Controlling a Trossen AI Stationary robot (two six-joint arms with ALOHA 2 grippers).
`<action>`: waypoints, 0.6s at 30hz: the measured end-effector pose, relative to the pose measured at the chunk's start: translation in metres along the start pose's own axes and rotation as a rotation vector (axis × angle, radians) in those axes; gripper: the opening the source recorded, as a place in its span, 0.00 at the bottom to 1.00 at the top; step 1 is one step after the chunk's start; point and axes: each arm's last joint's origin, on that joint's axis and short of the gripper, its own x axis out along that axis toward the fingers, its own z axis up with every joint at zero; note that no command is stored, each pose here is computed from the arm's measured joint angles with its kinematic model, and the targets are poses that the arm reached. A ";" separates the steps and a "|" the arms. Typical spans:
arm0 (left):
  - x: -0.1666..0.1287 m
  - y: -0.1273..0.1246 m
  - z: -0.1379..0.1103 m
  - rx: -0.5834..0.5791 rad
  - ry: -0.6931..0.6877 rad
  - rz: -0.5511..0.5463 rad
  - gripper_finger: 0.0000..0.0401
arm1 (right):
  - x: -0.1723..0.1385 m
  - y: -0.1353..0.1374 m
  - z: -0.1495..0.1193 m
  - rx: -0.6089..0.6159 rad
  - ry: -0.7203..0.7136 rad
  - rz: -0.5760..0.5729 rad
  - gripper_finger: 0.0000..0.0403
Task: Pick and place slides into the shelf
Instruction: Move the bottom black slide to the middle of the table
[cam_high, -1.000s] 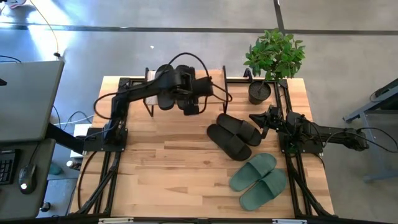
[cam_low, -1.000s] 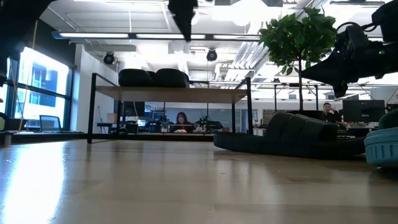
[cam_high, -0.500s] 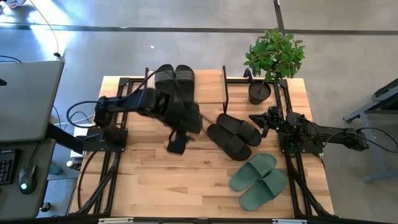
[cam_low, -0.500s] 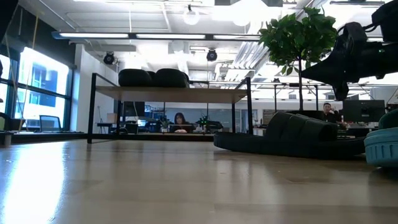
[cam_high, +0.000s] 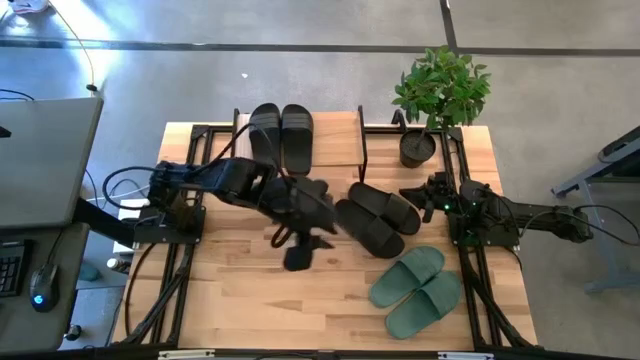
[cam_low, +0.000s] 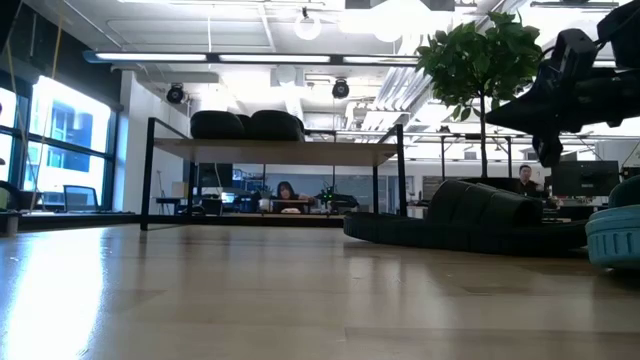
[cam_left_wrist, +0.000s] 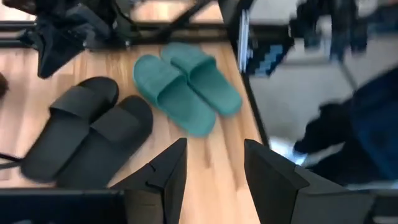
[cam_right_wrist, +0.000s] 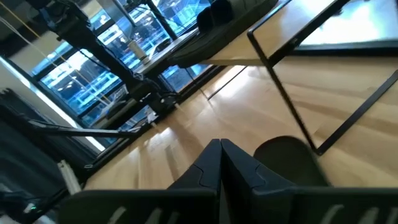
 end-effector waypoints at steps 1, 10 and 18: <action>0.006 0.005 0.001 -0.047 -0.015 -0.002 0.36 | 0.000 0.000 0.000 0.016 0.005 0.005 0.00; 0.090 0.092 -0.027 -0.601 -0.021 -0.124 0.36 | 0.000 0.001 -0.003 0.047 0.064 0.059 0.00; 0.126 0.138 -0.058 -0.811 -0.134 -0.102 0.36 | 0.000 0.001 -0.003 0.047 0.071 0.064 0.00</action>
